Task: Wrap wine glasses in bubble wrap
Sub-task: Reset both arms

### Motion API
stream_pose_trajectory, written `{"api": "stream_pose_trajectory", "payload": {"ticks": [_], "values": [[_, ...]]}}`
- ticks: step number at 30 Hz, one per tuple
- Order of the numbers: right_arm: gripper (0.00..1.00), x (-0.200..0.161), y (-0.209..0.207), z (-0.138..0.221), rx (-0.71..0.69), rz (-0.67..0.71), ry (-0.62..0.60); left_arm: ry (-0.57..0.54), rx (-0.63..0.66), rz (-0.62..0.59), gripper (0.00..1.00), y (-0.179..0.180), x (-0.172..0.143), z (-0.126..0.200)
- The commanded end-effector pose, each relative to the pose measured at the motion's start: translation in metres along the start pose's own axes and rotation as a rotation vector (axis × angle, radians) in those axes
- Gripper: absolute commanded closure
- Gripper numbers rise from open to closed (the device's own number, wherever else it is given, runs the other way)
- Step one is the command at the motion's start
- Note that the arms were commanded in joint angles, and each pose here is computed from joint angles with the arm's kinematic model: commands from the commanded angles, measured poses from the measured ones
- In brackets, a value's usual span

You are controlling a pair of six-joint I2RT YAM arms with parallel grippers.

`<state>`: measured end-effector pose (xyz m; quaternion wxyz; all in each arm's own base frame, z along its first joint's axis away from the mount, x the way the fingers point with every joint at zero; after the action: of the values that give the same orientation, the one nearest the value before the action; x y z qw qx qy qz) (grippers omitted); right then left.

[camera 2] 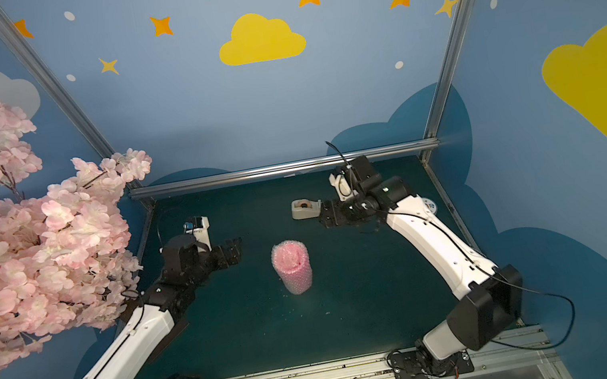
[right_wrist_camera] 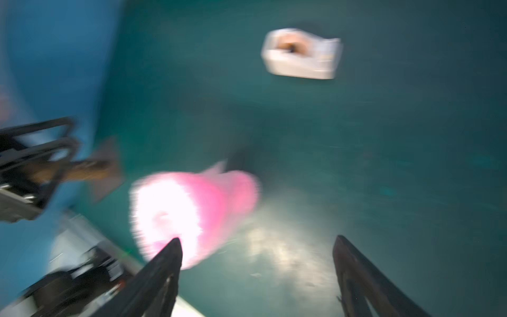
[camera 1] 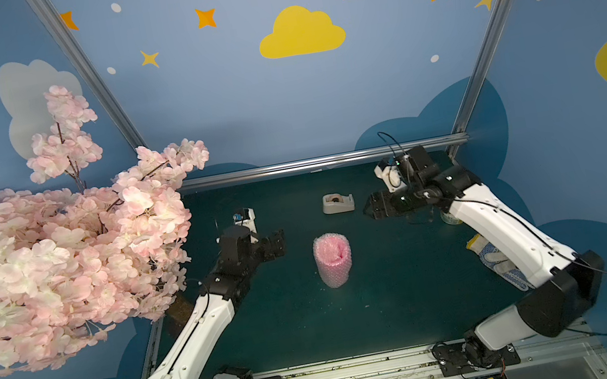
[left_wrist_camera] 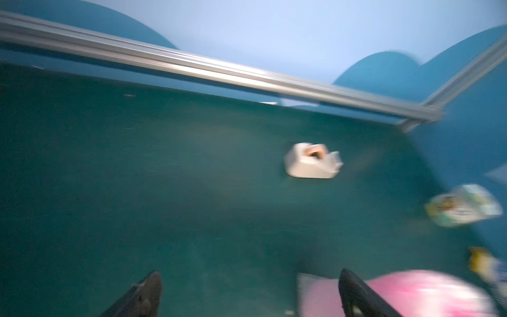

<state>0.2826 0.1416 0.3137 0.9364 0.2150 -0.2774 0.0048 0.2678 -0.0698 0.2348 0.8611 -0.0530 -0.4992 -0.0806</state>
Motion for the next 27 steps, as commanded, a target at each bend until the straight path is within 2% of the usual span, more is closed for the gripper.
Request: {"api": "stream_pose_trajectory", "payload": {"ticks": [1,2,3,4,5,6,7,9,11,13,15,16,18,21,24,25,27], "values": [[0.14,-0.017,-0.057,-0.039,-0.290,0.116,-0.403,0.000,0.377,-0.189,0.00,0.056,-0.034,-0.021],[0.14,-0.030,-0.077,-0.048,-0.344,0.142,-0.528,0.039,0.390,-0.131,0.00,0.069,-0.049,-0.026],[0.13,-0.044,-0.101,-0.055,-0.410,0.119,-0.610,0.054,0.348,-0.109,0.00,0.074,-0.065,-0.031],[0.13,-0.052,-0.120,-0.056,-0.458,0.062,-0.665,0.026,0.329,-0.100,0.00,0.075,-0.077,-0.034],[0.02,-0.053,-0.137,-0.054,-0.478,-0.006,-0.695,-0.069,0.322,-0.115,0.00,0.078,-0.081,-0.037],[0.02,-0.051,-0.144,-0.048,-0.453,-0.041,-0.645,-0.116,0.327,-0.094,0.00,0.081,-0.077,-0.039],[0.02,-0.048,-0.148,-0.045,-0.456,0.010,-0.574,-0.114,0.289,-0.035,0.00,0.088,-0.074,-0.044],[0.02,-0.047,-0.156,-0.049,-0.484,0.047,-0.482,-0.081,0.194,-0.019,0.00,0.091,-0.074,-0.059],[0.02,-0.052,-0.162,-0.059,-0.471,0.074,-0.515,-0.094,0.131,-0.059,0.00,0.086,-0.085,-0.070],[0.02,-0.058,-0.171,-0.069,-0.427,0.078,-0.572,-0.161,0.101,-0.089,0.00,0.083,-0.091,-0.072],[0.02,-0.063,-0.180,-0.085,-0.402,0.091,-0.559,-0.139,0.100,-0.090,0.00,0.083,-0.089,-0.071],[0.02,-0.067,-0.184,-0.095,-0.378,0.105,-0.597,-0.094,0.102,-0.077,0.00,0.084,-0.087,-0.073],[0.02,-0.070,-0.189,-0.101,-0.347,0.113,-0.686,-0.101,0.115,-0.089,0.00,0.082,-0.087,-0.074],[0.02,-0.066,-0.190,-0.099,-0.331,0.082,-0.641,-0.100,0.115,-0.089,0.00,0.081,-0.087,-0.072],[0.02,-0.062,-0.190,-0.096,-0.333,0.077,-0.497,-0.099,0.114,-0.091,0.00,0.081,-0.087,-0.072],[0.02,-0.062,-0.191,-0.097,-0.334,0.077,-0.534,-0.093,0.118,-0.094,0.00,0.081,-0.087,-0.073],[0.02,-0.062,-0.191,-0.097,-0.336,0.072,-0.533,-0.096,0.122,-0.100,0.00,0.080,-0.086,-0.073]]}}
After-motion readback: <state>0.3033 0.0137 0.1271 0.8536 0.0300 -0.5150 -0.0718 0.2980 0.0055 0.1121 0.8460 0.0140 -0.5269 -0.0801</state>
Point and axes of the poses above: each gripper's point midway between its finger pads, its own z axis back along the fingers, its own y axis along the line the jaws close on, x = y × z, the point moved 10 cm from there along z, back along the fingers, and after that the axes turned 11 degrees about -z, right-handed, at the moved point
